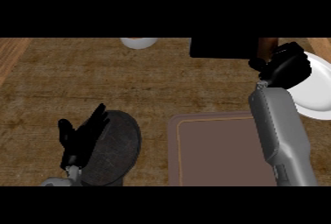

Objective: Pick the sweet potato from the tray and place it in the plate

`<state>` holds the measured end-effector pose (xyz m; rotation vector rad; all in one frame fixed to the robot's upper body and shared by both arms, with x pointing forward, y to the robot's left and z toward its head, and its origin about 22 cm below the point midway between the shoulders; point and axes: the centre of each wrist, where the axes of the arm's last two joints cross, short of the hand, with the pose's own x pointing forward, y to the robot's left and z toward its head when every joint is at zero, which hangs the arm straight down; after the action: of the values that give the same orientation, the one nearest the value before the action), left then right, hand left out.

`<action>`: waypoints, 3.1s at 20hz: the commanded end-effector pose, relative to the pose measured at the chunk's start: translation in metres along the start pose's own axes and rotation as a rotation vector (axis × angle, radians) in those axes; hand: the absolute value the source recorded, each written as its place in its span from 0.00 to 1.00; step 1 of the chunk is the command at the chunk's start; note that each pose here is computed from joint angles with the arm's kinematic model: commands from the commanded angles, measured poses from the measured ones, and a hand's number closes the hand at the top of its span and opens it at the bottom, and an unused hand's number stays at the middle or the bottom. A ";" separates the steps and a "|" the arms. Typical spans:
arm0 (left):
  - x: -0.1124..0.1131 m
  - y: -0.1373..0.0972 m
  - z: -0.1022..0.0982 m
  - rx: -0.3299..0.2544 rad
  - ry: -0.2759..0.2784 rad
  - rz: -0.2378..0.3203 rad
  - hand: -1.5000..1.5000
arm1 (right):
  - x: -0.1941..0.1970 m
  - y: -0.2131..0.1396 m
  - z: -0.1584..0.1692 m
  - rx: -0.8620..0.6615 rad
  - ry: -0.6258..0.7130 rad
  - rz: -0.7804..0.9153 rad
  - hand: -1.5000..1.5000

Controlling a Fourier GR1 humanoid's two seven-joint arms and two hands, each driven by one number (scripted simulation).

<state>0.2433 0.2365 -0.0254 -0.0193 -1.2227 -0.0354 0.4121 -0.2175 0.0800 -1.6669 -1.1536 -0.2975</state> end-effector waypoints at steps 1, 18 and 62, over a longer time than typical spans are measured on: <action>-0.016 -0.015 -0.002 0.003 0.030 0.014 0.50 | -0.034 0.010 -0.026 -0.147 0.069 -0.039 1.00; -0.002 -0.002 0.004 -0.010 0.020 -0.019 0.50 | -0.133 0.000 -0.129 -0.097 0.319 0.069 1.00; -0.015 -0.002 0.005 0.044 0.040 0.003 0.50 | -0.250 -0.070 -0.028 0.318 0.184 -0.446 0.00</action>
<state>0.2323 0.2427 -0.0308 0.0168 -1.2018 0.0008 0.2519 -0.4108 -0.0359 -1.0976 -1.3507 -0.5164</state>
